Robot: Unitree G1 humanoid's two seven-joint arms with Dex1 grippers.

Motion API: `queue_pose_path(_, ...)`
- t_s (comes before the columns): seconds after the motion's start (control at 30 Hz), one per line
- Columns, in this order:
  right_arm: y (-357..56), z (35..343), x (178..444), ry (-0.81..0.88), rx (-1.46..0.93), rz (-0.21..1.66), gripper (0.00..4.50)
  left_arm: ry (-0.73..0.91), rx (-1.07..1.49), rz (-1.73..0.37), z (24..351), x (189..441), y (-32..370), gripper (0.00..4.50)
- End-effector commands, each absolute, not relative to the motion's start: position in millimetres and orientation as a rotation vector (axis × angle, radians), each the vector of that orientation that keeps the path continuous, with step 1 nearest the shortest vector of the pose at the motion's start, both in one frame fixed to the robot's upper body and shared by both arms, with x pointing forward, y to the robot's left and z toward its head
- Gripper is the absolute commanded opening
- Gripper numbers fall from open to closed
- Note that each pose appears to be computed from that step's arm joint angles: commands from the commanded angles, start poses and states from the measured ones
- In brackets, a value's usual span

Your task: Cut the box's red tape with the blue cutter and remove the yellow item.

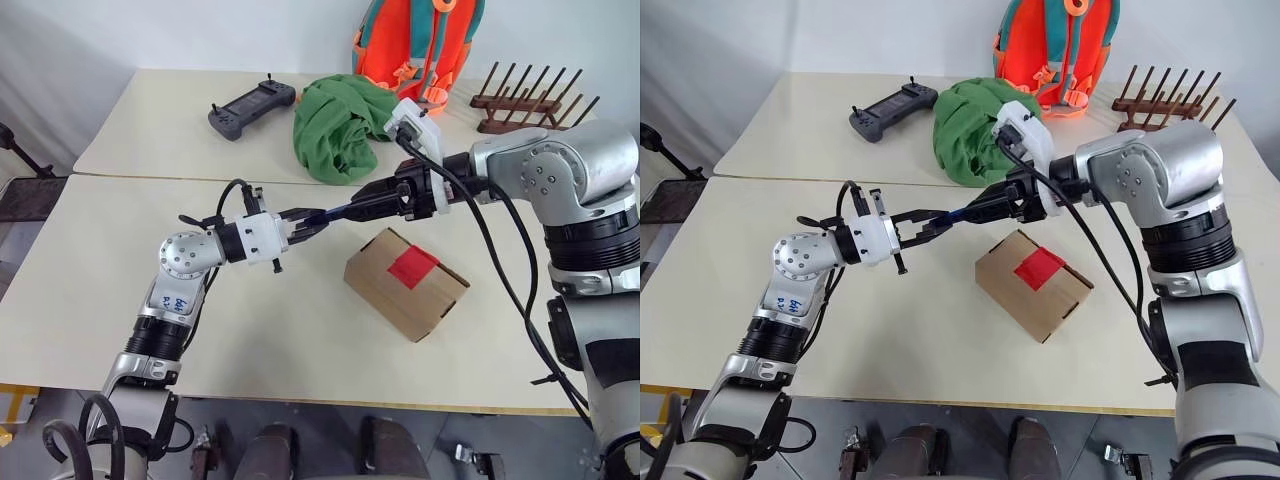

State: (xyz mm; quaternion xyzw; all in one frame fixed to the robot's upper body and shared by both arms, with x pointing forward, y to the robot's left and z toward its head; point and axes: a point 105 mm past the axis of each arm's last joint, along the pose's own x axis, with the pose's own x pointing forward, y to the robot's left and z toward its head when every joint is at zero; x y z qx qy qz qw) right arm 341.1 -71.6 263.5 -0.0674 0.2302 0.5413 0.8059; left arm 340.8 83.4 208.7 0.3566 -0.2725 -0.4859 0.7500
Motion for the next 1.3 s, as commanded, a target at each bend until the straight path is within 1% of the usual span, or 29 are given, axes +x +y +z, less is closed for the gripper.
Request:
queue_pose_path(0.03, -67.7, 280.8, 338.6, 0.424, -0.179, 1.180, 1.22, -0.662, 0.788, -1.029, 227.5, 338.9, 84.0, 0.40)
queue_pose_path(0.1, -67.4, 282.2, 336.2, 0.415, -0.190, 1.198, 0.47, -0.653, 0.780, -1.025, 227.2, 340.5, 84.6, 0.40)
queue_pose_path(0.13, -67.1, 282.8, 334.0, 0.412, -0.193, 1.211, 0.18, -0.649, 0.775, -1.024, 227.1, 340.8, 84.6, 0.40)
queue_pose_path(0.2, -66.4, 283.8, 329.4, 0.411, -0.201, 1.230, 0.17, -0.644, 0.767, -1.022, 226.8, 341.1, 85.2, 0.40)
queue_pose_path(0.27, -65.9, 286.3, 325.0, 0.402, -0.210, 1.245, 0.17, -0.590, 0.710, -1.028, 223.3, 343.8, 86.7, 0.40)
queue_pose_path(0.33, -65.5, 288.9, 322.9, 0.389, -0.217, 1.250, 0.17, -0.524, 0.654, -1.004, 221.6, 349.7, 89.9, 1.15)
queue_pose_path(0.53, -68.3, 296.3, 323.1, 0.340, -0.231, 1.228, 0.17, -0.463, 0.591, -0.942, 226.6, 355.8, 100.3, 2.91)
queue_pose_path(0.7, -74.7, 299.2, 324.0, 0.309, -0.238, 1.197, 0.17, -0.375, 0.570, -0.898, 225.2, 358.2, 130.9, 4.42)
queue_pose_path(0.77, -77.7, 299.8, 323.8, 0.303, -0.238, 1.185, 0.17, -0.332, 0.572, -0.878, 222.2, 357.8, 146.9, 4.50)
queue_pose_path(0.83, -82.7, 301.4, 324.6, 0.291, -0.236, 1.164, 0.17, -0.232, 0.579, -0.880, 209.2, 354.8, 164.7, 4.50)
queue_pose_path(0.93, -88.3, 304.0, 325.6, 0.275, -0.232, 1.139, 0.17, -0.145, 0.570, -0.911, 196.0, 345.4, 174.3, 4.50)
queue_pose_path(1.0, -96.6, 308.5, 327.0, 0.252, -0.228, 1.107, 0.17, -0.094, 0.528, -0.975, 186.7, 330.1, 170.7, 4.50)
queue_pose_path(1.07, -104.9, 311.8, 327.5, 0.228, -0.231, 1.077, 0.17, -0.006, 0.479, -0.976, 177.1, 323.4, 166.5, 4.50)
queue_pose_path(1.1, -109.1, 312.8, 327.0, 0.216, -0.236, 1.063, 0.17, -0.012, 0.450, -0.977, 178.2, 322.2, 159.1, 4.50)
queue_pose_path(1.13, -113.7, 314.3, 326.2, 0.199, -0.241, 1.048, 0.17, -0.058, 0.387, -0.984, 184.4, 320.1, 149.0, 4.50)
queue_pose_path(1.23, -124.7, 316.3, 325.0, 0.152, -0.248, 0.998, 0.17, -0.049, 0.278, -1.052, 187.5, 311.3, 122.1, 4.50)
queue_pose_path(1.3, -129.9, 314.2, 323.1, 0.151, -0.246, 0.974, 0.17, -0.069, 0.222, -1.152, 190.5, 297.8, 102.0, 4.11)
